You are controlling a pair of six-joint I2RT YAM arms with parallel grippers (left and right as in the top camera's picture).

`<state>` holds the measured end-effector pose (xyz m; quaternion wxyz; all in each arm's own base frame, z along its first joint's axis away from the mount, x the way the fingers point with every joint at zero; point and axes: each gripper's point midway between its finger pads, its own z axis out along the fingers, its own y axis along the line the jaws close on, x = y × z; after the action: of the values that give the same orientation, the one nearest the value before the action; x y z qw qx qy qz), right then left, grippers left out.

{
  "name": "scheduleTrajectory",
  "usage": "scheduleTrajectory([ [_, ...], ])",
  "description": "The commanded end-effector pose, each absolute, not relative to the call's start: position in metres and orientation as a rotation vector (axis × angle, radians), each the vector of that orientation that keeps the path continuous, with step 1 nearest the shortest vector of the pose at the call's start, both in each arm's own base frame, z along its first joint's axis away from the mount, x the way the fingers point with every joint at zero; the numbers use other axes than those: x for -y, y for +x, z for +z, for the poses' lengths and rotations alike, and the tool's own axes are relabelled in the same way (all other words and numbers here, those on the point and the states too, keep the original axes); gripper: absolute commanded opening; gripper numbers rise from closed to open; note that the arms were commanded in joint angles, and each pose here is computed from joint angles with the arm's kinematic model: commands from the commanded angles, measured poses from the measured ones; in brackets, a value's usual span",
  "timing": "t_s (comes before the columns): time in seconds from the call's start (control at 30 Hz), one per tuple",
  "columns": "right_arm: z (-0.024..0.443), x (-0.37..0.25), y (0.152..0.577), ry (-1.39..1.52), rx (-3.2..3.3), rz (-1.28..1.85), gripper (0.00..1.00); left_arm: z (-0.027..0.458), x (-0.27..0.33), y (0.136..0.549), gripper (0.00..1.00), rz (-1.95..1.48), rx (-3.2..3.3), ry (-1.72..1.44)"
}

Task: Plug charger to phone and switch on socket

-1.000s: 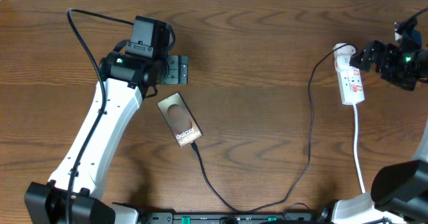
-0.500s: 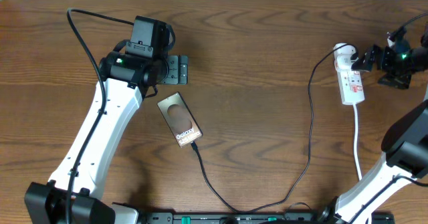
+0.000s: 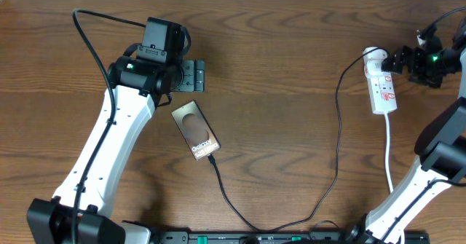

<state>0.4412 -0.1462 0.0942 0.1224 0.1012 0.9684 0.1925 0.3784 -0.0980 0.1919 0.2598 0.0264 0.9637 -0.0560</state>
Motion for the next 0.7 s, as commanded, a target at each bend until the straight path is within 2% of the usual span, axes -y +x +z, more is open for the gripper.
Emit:
scheduleTrajectory([
  [0.0,0.093,0.139,0.451,0.188,-2.774,0.646,0.99,0.207,0.096,0.381,0.91,-0.142,-2.570,0.076],
  [0.37,0.064,0.130,0.457,0.143,-2.789,0.712,0.99,0.207,0.096,0.381,0.91,-0.142,-2.570,0.076],
  [0.67,0.064,0.119,0.466,0.082,-2.776,0.699,0.99,0.207,0.096,0.381,0.91,-0.142,-2.570,0.076],
])
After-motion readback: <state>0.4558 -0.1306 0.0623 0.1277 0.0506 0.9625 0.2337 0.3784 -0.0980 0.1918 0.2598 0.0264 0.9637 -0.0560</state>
